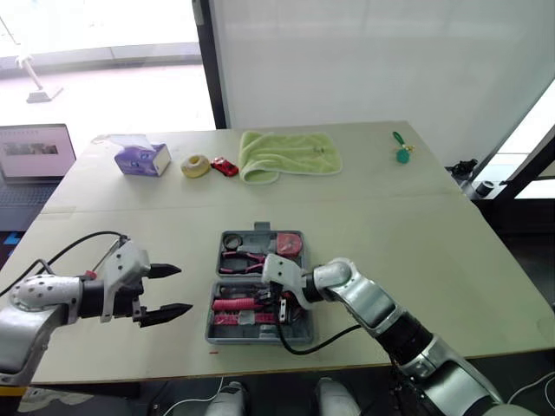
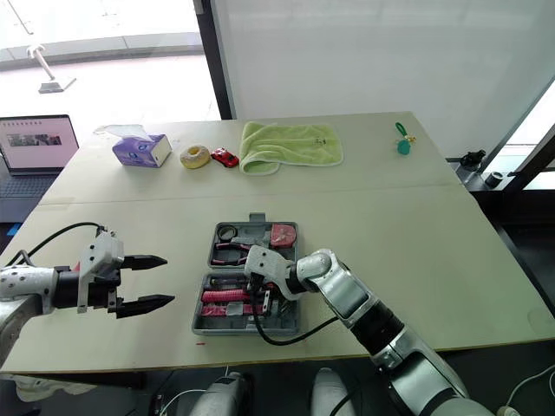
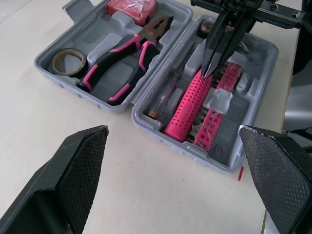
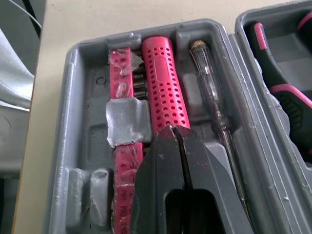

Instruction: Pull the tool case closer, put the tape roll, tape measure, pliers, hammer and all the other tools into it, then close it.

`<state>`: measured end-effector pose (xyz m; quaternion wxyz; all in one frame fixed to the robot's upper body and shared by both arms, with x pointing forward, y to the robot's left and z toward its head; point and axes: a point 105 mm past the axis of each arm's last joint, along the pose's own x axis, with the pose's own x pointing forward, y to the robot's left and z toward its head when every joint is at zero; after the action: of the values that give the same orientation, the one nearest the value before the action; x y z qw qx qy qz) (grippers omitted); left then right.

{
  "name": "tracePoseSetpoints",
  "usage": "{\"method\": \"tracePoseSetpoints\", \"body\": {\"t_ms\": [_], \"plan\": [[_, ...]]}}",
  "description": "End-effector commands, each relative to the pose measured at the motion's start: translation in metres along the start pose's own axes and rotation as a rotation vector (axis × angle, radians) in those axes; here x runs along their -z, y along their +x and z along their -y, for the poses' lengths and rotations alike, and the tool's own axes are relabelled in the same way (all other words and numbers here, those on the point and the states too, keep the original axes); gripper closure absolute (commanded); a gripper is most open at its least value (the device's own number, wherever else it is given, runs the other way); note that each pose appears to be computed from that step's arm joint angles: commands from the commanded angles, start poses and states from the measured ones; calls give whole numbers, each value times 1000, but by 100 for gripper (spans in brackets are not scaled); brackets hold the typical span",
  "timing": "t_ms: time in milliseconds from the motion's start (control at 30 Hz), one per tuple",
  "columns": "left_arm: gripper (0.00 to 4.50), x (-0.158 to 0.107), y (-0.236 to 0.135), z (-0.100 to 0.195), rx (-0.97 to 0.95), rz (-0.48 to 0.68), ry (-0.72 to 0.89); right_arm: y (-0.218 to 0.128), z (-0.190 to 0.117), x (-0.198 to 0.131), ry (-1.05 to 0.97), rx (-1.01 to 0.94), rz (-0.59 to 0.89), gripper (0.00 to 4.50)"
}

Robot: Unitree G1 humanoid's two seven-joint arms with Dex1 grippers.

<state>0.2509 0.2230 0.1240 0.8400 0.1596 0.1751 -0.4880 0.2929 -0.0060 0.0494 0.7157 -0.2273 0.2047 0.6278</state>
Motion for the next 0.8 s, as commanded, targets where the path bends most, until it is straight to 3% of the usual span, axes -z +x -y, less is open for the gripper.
{"method": "tracePoseSetpoints", "body": {"t_ms": [33,133,300,367,467,667,733,800], "plan": [[0,-5,-2,-1,1,-13,37,14,-18,44,59,-77,-146,447],[0,-4,-1,-2,1,-14,38,17,-15,52,73,-60,-163,447],[0,-4,-1,-4,-3,-11,37,13,0,33,119,3,-62,447],[0,-4,-1,-4,-6,-4,32,8,3,11,93,9,68,447],[0,-6,-5,-8,-33,33,4,-21,12,-33,11,113,315,447],[0,11,-22,-28,-197,101,-93,-86,44,-9,155,349,418,447],[0,20,-31,-36,-287,137,-146,-111,51,6,170,450,426,396],[0,35,-45,-45,-410,164,-179,-145,58,28,202,591,438,313]]}}
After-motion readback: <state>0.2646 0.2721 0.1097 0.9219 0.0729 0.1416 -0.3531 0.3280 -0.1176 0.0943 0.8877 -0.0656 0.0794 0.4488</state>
